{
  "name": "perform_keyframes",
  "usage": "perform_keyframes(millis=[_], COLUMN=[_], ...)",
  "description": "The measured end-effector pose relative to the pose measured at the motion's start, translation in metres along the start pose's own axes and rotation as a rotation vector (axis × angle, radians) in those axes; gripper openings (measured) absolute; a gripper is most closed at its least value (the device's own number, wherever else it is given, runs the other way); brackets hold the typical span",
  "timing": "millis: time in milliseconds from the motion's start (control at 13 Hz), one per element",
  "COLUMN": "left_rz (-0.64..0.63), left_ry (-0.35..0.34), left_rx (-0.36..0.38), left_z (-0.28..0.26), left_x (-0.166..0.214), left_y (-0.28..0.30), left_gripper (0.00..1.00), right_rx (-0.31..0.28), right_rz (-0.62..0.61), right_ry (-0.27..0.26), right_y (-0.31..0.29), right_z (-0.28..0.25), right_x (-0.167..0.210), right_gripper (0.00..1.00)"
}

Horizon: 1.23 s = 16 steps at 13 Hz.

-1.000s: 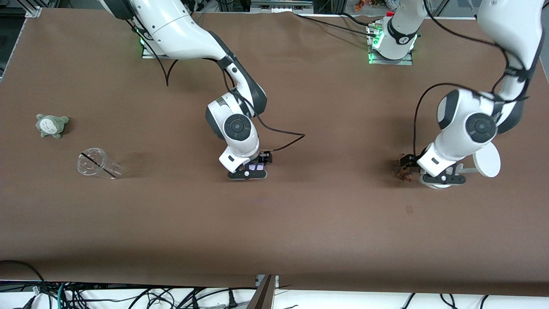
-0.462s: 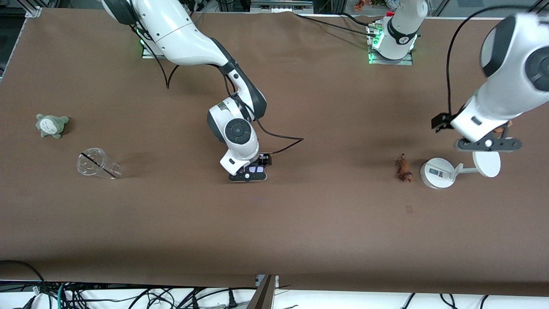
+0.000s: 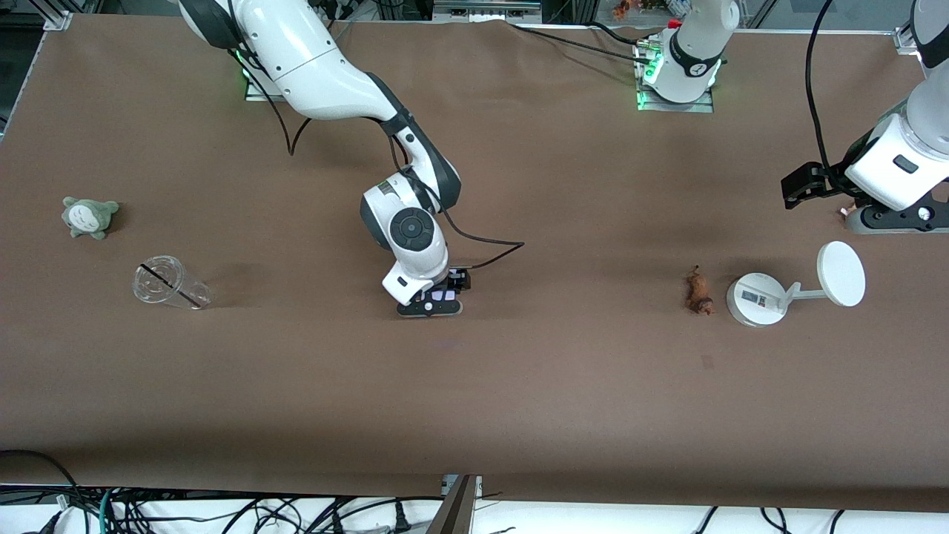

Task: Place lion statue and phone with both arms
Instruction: 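Carry the phone toward the glass cup while the left gripper withdraws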

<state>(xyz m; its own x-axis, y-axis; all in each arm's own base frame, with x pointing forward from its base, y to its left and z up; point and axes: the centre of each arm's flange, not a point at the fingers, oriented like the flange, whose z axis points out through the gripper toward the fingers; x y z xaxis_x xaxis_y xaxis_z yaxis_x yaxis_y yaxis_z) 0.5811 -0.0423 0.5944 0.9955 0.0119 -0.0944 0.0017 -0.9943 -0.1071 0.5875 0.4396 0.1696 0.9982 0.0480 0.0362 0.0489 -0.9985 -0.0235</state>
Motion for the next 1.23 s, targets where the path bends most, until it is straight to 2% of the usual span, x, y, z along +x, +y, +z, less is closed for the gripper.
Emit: perform_keyframes(millis=[77,385,538,692,846,1000,1231], left_rz=[0.001,-0.018,-0.005,0.016,0.025,0.035,0.038], left_ry=[-0.006,-0.048,-0.049,-0.018,0.017,0.016,0.014], left_rx=[-0.002,-0.028,-0.062,-0.055,-0.051,-0.048,-0.048], left_z=[0.002,0.009,0.008,0.005,0.009,0.015,0.016], left_x=[0.001,0.0,-0.001,-0.003,-0.013,-0.025,-0.028], left_y=[0.0,-0.009,-0.018,-0.018,-0.014,-0.014,-0.014], left_gripper=[1.0,1.0,1.0,1.0,1.0,1.0,1.0], right_rx=[0.002,-0.004,-0.024,-0.043,-0.021,-0.009,-0.007], right_rz=[0.001,0.017,0.04,0.023,0.008,0.015,-0.005], right_ry=[0.004,0.0,-0.042,-0.1,-0.187,-0.251,-0.277], right_y=[0.0,0.007,0.019,0.047,0.095,0.154,0.251], right_z=[-0.003,-0.016,-0.054,-0.116,-0.183,-0.246,-0.307], right_x=[0.001,0.011,0.02,0.03,0.037,0.038,0.026], right_gripper=[0.85,0.85,0.85,0.85,0.85,0.85,0.85])
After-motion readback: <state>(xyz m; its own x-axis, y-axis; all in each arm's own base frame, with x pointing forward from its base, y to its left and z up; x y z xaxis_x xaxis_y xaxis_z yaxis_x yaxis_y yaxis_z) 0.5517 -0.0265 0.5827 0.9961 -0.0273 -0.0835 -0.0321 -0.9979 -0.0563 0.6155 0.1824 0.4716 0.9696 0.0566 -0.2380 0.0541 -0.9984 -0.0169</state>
